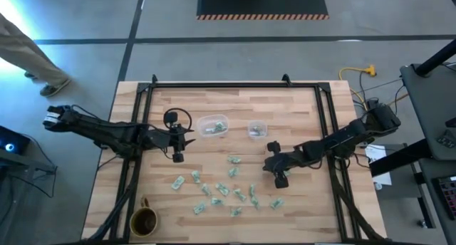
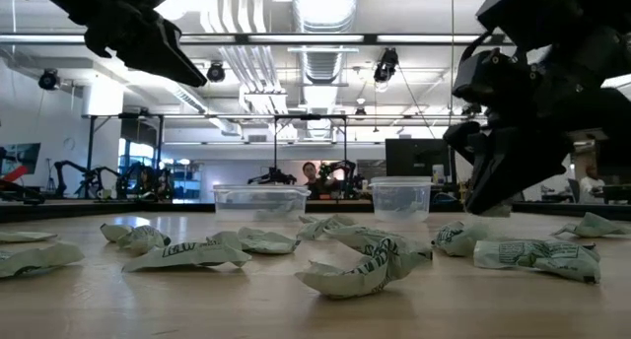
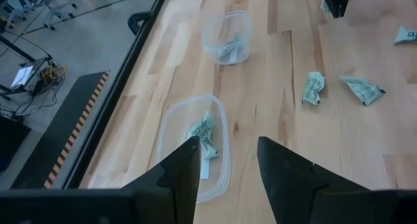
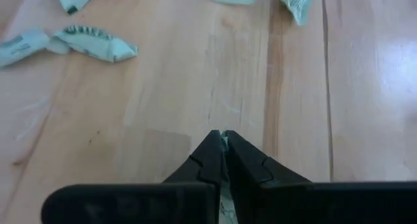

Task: Pick and place Stevia / Truvia into bins
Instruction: Put the stevia packet into the transparent square container

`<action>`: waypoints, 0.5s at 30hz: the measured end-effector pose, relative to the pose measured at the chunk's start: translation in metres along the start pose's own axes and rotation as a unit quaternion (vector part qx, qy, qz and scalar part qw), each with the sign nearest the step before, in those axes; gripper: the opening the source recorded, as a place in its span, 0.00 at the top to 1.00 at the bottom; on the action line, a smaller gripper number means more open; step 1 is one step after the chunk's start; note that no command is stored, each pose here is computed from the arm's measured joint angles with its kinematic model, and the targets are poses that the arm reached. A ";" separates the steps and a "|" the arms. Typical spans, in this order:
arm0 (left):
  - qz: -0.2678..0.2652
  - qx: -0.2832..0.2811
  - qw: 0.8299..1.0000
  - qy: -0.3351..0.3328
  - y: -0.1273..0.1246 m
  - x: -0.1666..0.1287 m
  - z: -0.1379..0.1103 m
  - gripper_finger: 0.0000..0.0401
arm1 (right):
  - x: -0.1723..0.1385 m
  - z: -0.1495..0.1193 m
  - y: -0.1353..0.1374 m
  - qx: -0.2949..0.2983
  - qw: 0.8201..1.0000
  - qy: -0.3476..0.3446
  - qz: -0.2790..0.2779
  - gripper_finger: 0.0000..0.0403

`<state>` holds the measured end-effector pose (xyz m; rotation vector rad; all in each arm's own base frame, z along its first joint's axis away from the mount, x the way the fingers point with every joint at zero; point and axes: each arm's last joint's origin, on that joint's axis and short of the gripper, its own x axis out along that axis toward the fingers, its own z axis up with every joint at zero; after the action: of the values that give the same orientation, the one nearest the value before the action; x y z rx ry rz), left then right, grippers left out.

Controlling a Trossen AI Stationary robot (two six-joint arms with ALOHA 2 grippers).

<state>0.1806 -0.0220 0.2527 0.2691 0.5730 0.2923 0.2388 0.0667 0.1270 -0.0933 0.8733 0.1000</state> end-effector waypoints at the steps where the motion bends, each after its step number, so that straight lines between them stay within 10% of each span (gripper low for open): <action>1: 0.000 0.000 1.000 0.000 0.000 0.000 0.000 0.66 | -0.002 0.003 0.000 -0.001 1.000 -0.003 -0.001 0.98; 15: 0.000 0.002 1.000 -0.002 0.000 0.000 0.000 0.66 | -0.046 0.047 -0.017 -0.118 0.976 -0.086 -0.160 0.98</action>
<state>0.1808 -0.0219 0.2531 0.2739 0.5697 0.2915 0.2475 0.0533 0.1936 -0.4397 0.6608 -0.0897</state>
